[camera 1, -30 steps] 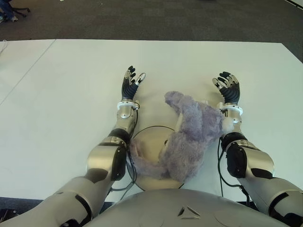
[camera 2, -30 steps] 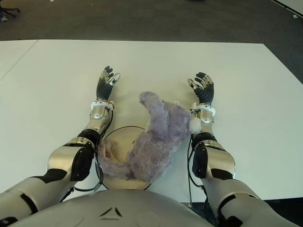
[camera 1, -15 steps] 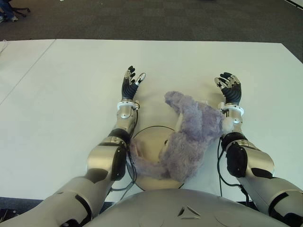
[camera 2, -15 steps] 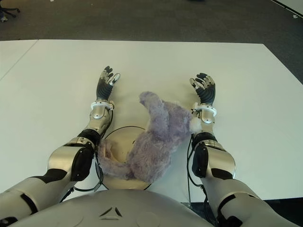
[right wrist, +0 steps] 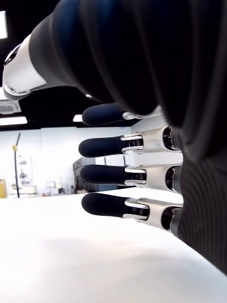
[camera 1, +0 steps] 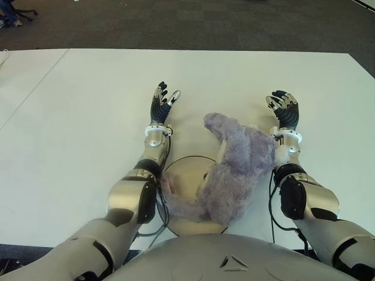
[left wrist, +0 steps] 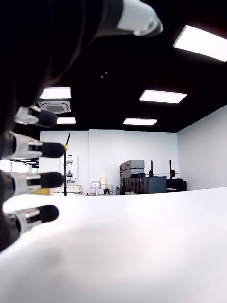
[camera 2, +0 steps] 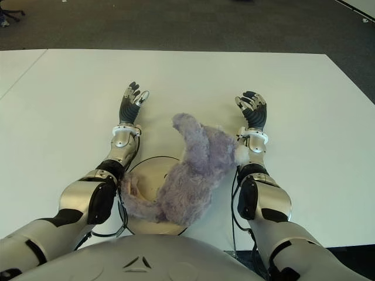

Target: Put the doll into the plate.

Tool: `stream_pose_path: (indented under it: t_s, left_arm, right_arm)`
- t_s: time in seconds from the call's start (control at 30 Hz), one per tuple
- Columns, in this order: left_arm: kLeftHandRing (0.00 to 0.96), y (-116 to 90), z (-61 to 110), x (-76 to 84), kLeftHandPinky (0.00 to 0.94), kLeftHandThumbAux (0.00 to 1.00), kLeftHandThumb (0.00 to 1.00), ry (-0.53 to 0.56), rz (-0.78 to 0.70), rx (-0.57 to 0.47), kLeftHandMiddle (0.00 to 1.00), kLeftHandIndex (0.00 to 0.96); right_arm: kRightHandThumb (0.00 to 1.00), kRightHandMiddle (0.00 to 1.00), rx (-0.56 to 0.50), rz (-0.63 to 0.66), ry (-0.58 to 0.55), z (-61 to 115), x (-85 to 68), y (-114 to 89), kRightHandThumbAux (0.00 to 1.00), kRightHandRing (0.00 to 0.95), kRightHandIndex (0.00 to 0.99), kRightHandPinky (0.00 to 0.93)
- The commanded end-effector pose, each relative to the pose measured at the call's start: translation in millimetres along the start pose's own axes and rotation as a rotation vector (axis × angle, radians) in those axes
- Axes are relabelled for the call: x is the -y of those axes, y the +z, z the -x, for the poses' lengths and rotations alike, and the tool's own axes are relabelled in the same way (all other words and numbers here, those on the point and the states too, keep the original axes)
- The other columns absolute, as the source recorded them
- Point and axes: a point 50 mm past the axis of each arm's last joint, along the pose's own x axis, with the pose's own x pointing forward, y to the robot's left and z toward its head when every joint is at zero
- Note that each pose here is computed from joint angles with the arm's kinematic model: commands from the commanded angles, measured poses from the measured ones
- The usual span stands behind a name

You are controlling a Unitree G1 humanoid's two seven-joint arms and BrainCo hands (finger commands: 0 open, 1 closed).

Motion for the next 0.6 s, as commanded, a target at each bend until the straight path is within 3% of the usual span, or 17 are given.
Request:
stream_pose_path:
  t_s: [0.03, 0.6]
  left_arm:
    - [0.085, -94.9, 77.5, -18.2, 0.057, 0.514, 0.000, 0.036, -0.030, -0.451, 0.096, 0.006]
    - [0.085, -95.9, 78.4, -16.3, 0.067, 0.520, 0.000, 0.036, -0.010, -0.463, 0.092, 0.003]
  right_arm:
    - [0.258, 0.635, -0.429, -0.023, -0.059, 81.5, 11.3, -92.6, 0.780, 0.632, 0.501, 0.614]
    - [0.280, 0.633, -0.444, 0.009, -0.068, 81.5, 13.0, -93.4, 0.790, 0.629, 0.511, 0.602]
